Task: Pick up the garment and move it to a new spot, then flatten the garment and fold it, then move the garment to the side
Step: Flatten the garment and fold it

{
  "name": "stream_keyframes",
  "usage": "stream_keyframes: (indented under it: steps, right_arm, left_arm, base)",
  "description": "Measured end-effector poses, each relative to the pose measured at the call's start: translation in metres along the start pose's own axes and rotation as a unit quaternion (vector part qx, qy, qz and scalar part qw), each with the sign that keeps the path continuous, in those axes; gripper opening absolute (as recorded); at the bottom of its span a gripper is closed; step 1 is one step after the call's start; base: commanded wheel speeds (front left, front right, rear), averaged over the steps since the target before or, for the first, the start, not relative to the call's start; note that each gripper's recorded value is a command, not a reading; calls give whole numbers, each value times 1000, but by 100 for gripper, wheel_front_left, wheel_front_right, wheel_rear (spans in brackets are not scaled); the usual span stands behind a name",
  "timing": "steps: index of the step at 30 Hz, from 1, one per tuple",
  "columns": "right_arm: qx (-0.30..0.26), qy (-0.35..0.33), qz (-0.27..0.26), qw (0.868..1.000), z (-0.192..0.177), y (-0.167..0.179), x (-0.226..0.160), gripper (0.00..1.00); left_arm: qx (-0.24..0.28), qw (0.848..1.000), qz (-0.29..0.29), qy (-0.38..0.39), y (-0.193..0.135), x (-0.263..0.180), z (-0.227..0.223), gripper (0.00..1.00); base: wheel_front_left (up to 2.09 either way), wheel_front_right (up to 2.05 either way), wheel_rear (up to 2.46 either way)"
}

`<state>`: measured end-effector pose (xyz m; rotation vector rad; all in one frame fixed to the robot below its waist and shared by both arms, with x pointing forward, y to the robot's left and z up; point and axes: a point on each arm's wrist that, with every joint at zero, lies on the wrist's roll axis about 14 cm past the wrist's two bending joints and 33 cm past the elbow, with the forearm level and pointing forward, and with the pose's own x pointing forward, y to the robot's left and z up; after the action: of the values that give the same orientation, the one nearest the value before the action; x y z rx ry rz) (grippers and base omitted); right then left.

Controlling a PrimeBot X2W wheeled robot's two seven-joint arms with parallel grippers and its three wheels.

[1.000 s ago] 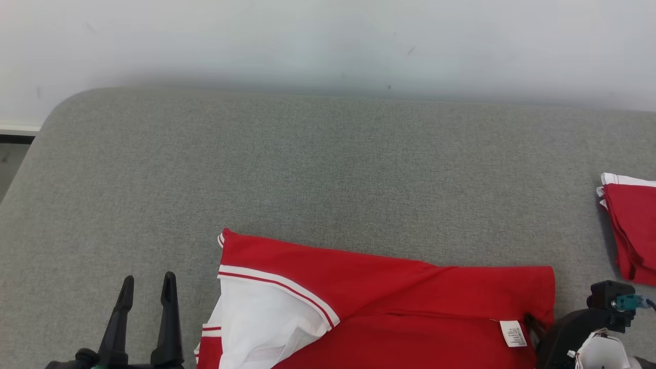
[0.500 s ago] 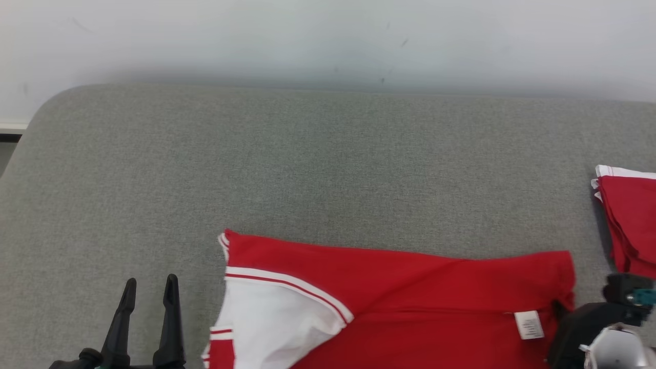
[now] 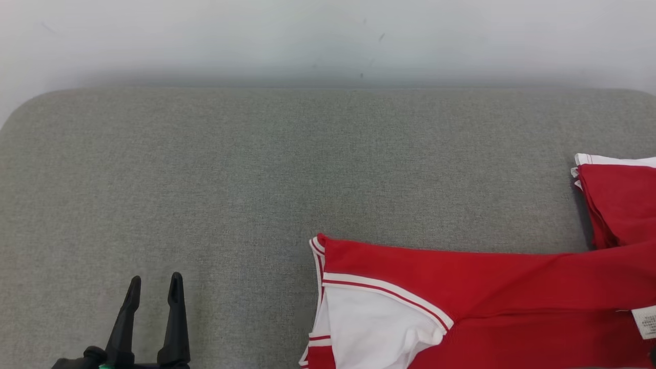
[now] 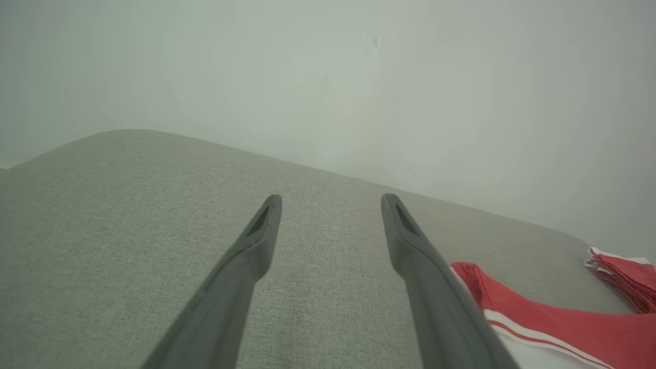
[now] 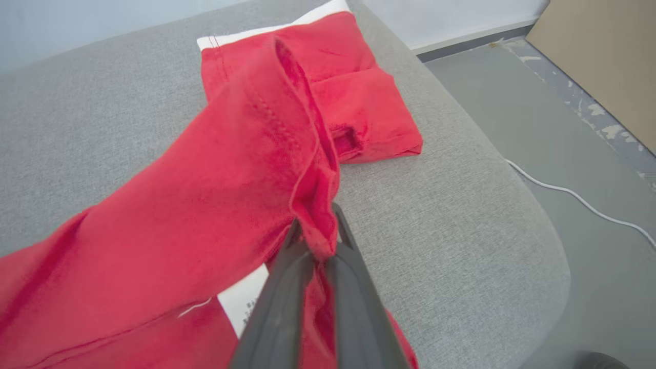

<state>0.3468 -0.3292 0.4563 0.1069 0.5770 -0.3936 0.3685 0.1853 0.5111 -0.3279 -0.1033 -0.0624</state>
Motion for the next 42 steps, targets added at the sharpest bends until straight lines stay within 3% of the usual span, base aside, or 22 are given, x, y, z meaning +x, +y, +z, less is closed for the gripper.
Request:
stream_keyframes:
  steps: [3, 6, 11, 16, 22, 35, 42]
  right_arm:
    - [0, -4, -8, 1000, 6, -5, -4, 0]
    - [-19, -9, 12, 1000, 14, 11, -7, 0]
    - [-47, 9, 123, 991, 3, 79, -22, 0]
    - [-52, 28, 260, 964, -17, 159, -47, 0]
    - [-80, 51, 350, 932, -42, 219, -66, 0]
    - [-158, 79, 447, 877, -67, 300, -85, 0]
    - [-168, 98, 457, 868, -82, 310, -82, 0]
  left_arm:
    - [-1, 1000, -7, -3, -4, 4, 1, 100]
    - [0, 1000, -9, -5, -5, 5, 2, 100]
    - [1, 1000, -11, -7, -5, 5, 4, 100]
    - [-3, 1000, -13, -7, -8, 2, 4, 100]
    - [-5, 1000, -13, -6, -8, -3, 4, 100]
    - [-1, 1000, 9, -11, 4, -13, 10, 100]
    - [2, 1000, 23, -17, 12, -15, 14, 100]
  base:
    - [0, 0, 0]
    - [0, 0, 0]
    - [0, 0, 0]
    - [0, 0, 0]
    - [0, 0, 0]
    - [0, 0, 0]
    - [0, 0, 0]
